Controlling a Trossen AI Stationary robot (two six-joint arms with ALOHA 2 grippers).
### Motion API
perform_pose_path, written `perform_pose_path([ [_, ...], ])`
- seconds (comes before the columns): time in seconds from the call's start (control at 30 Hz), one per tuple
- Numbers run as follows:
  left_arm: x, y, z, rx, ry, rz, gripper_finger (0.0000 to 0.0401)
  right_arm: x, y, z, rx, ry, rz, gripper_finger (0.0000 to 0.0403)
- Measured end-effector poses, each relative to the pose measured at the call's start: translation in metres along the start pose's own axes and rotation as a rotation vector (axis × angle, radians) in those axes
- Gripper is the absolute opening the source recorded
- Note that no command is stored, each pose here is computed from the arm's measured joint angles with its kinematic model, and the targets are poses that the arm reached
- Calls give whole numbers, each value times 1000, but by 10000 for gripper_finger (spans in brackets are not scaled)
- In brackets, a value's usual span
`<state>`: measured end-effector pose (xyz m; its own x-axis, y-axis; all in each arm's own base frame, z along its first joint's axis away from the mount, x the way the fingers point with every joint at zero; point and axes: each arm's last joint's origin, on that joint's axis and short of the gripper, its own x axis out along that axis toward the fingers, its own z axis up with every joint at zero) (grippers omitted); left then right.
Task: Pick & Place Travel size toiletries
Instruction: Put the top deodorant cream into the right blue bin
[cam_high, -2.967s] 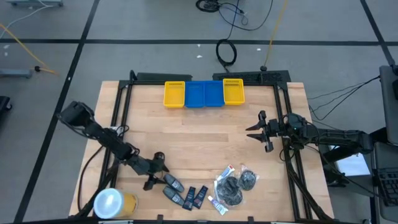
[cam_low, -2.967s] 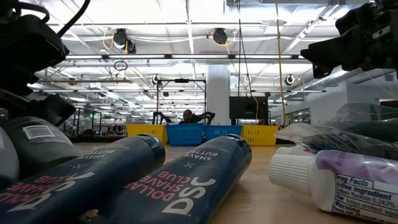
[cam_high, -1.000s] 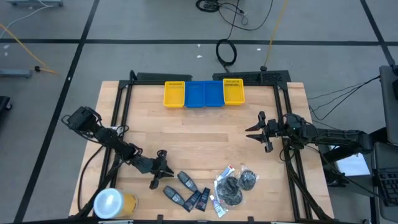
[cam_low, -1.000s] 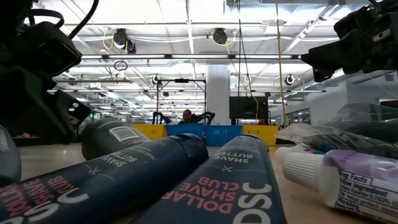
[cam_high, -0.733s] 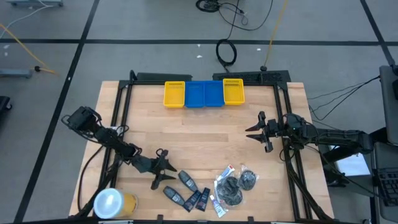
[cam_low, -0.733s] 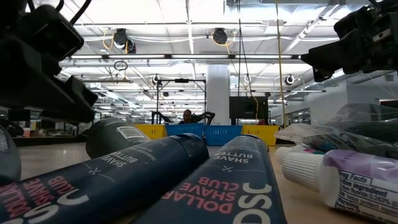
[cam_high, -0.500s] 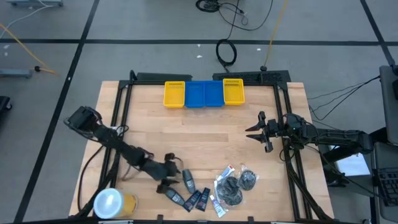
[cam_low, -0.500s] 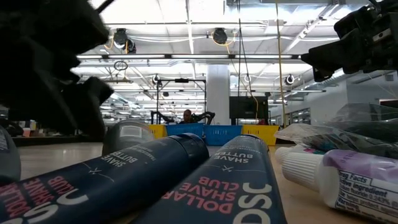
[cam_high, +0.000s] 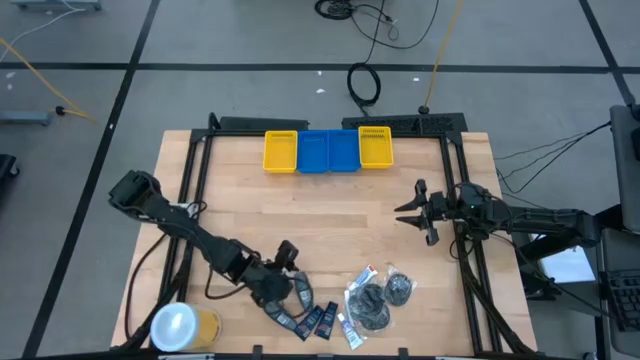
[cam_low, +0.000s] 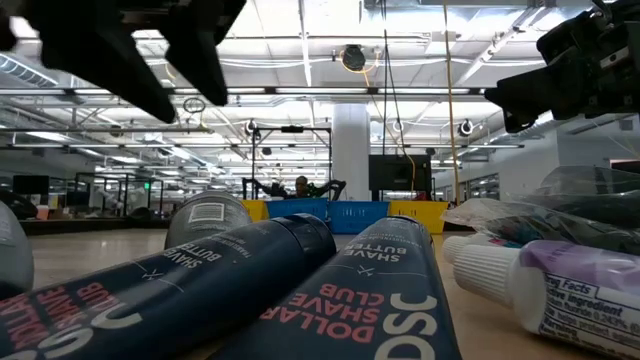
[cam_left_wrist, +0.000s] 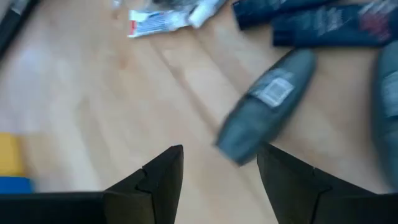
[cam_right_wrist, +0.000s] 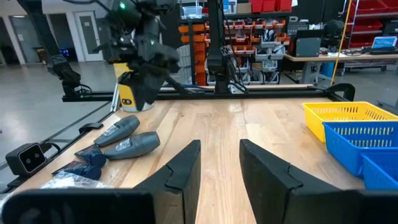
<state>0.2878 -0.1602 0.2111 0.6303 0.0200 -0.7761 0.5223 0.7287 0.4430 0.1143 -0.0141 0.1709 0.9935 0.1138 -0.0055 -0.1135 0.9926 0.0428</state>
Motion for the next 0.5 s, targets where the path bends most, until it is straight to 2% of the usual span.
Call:
perform_pose_path([
  [0.33, 5, 11, -4, 9, -16, -79, 207, 0, 0, -5, 15, 45, -2, 105],
  [0.5, 6, 13, 2, 13, -8, -113, 207, 0, 0, -4, 15, 45, -3, 105],
])
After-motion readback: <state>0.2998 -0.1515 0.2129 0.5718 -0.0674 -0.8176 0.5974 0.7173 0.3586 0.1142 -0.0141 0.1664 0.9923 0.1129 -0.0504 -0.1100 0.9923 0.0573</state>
